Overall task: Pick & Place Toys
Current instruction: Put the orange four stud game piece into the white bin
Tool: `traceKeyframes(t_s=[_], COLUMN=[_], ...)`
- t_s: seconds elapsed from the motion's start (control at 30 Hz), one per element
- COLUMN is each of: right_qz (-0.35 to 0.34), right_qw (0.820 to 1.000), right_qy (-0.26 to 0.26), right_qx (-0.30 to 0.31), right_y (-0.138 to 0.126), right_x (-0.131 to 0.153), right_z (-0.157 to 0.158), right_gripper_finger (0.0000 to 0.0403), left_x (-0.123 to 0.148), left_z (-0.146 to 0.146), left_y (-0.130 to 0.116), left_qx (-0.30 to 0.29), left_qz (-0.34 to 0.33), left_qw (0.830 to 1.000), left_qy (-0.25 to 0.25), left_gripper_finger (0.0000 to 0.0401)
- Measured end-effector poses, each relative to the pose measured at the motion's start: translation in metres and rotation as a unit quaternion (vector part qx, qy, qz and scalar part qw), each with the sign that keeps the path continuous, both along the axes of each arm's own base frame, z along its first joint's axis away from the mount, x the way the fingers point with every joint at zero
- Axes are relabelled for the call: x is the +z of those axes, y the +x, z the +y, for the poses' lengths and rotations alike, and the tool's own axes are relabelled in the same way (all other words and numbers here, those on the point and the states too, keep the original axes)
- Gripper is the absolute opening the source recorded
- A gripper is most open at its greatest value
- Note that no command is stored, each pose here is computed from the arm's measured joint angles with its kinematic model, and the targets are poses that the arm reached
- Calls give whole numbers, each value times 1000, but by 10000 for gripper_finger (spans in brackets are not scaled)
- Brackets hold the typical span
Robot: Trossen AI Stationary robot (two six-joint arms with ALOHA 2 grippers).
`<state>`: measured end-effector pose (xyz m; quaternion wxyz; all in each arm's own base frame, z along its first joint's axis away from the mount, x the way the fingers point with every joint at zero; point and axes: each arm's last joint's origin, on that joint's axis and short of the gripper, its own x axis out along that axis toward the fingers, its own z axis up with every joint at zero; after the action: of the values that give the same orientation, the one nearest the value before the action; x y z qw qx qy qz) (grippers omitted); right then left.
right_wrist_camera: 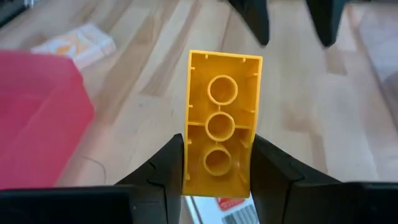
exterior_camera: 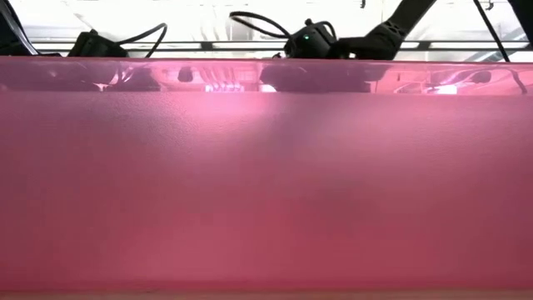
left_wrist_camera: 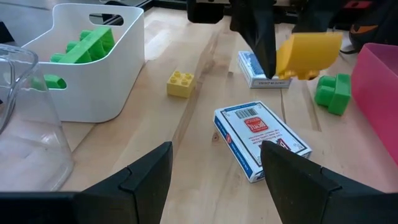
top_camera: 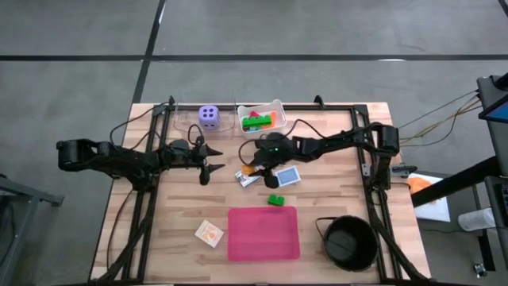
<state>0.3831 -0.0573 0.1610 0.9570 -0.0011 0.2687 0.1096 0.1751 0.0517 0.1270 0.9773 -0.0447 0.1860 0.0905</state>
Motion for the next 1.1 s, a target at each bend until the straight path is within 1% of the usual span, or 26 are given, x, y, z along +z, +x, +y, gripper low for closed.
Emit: traceKeyframes(t_s=[0.13, 0.33, 0.43, 0.6, 0.67, 0.77, 0.87, 1.0, 1.1], right_qz=[-24, -67, -83, -84, -78, -44, -8, 28, 44], right_qw=[1000, 997, 994, 988, 985, 978, 970, 966, 964], right_qy=[-1, -11, -11, -13, -10, -18, -30, -29, -27], right_qx=[-12, -38, -65, -128, -152, -205, -239, -257, -261], right_y=[-4, -6, -7, -16, -21, -28, -34, -38, -40], right_x=[-3, 2, 7, 11, 14, 16, 19, 27, 29], right_z=[-7, -28, -45, -82, -97, -119, -135, -147, -152], right_gripper_finger=[132, 133, 133, 134, 134, 134, 134, 137, 151], left_x=[0, 0, 0, 0, 0, 0, 0, 0, 0], left_z=[0, 0, 0, 0, 0, 0, 0, 0, 0], left_y=[0, 0, 0, 0, 0, 0, 0, 0, 0], left_qx=[0, 0, 0, 0, 0, 1, 1, 1, 1], left_qz=[0, 0, 0, 0, 0, -1, -1, 0, 0], left_qw=[1000, 1000, 1000, 1000, 1000, 1000, 1000, 1000, 1000], left_qy=[0, 0, 0, 0, -1, -1, -1, -1, -1], left_gripper_finger=[246, 246, 246, 246, 246, 246, 246, 245, 245])
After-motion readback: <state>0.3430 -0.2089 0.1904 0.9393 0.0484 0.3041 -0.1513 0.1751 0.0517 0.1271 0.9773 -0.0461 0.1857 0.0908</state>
